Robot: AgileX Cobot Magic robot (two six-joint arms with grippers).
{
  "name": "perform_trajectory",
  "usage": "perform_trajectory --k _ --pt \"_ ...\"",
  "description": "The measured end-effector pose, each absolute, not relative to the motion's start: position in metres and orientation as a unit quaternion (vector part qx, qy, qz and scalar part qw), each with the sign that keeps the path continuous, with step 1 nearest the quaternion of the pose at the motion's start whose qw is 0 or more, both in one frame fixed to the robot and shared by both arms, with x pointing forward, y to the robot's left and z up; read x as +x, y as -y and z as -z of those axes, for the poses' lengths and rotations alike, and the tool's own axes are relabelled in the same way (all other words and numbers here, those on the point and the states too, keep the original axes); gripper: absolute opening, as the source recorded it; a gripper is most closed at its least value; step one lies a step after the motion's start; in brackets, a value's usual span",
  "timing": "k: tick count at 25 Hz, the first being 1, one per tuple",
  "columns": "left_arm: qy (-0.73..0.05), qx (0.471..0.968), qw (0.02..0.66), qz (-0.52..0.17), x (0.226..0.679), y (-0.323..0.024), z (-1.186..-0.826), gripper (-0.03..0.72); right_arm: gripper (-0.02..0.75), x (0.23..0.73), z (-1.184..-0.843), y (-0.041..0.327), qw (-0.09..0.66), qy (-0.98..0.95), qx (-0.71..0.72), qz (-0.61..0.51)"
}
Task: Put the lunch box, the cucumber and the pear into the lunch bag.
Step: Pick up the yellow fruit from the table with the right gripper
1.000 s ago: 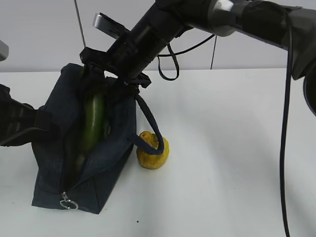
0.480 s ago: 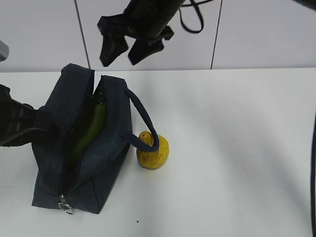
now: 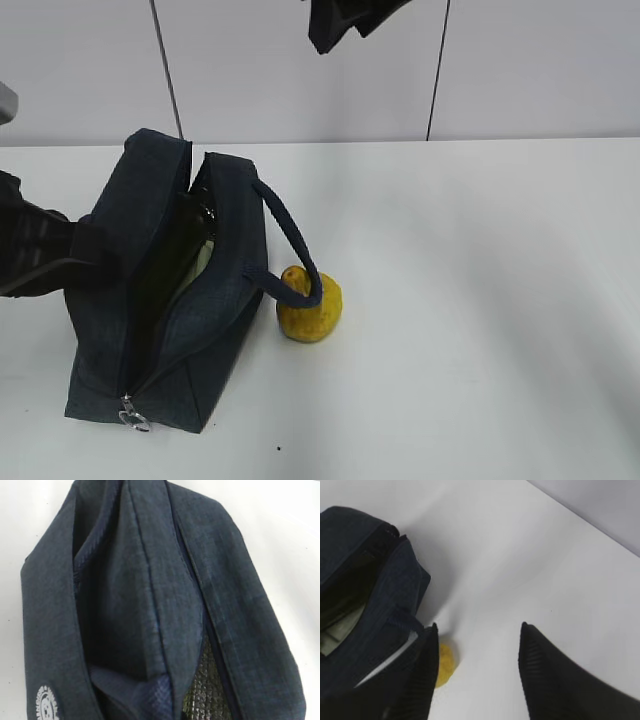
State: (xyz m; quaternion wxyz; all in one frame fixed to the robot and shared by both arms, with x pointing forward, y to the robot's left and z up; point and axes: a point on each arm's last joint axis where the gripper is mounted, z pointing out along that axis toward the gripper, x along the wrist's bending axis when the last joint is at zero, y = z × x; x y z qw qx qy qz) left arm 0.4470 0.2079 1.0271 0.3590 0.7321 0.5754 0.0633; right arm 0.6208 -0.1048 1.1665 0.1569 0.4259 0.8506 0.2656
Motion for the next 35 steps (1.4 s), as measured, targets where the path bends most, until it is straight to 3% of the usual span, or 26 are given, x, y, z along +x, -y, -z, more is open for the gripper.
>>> perform_trajectory --k 7,13,20,27,35 --pt "-0.575 0.732 0.359 -0.063 0.447 -0.208 -1.027 -0.019 0.398 0.572 -1.151 0.129 0.115 -0.867 0.435 -0.212" --pt "-0.575 0.732 0.359 -0.063 0.447 -0.208 -1.027 -0.019 0.397 0.524 -1.108 0.147 0.052 -0.882 0.437 -0.168" --pt "-0.575 0.732 0.359 -0.063 0.447 -0.208 -1.027 -0.019 0.396 0.489 -1.058 0.149 0.034 -0.885 0.385 -0.258" --pt "-0.576 0.732 0.359 -0.063 0.447 -0.208 -1.027 -0.019 0.373 0.482 -1.017 0.146 0.080 -0.885 0.313 -0.337" --pt "-0.576 0.731 0.360 -0.062 0.447 -0.208 -1.027 -0.019 0.366 0.487 -1.003 0.145 0.095 -0.877 0.319 -0.347"
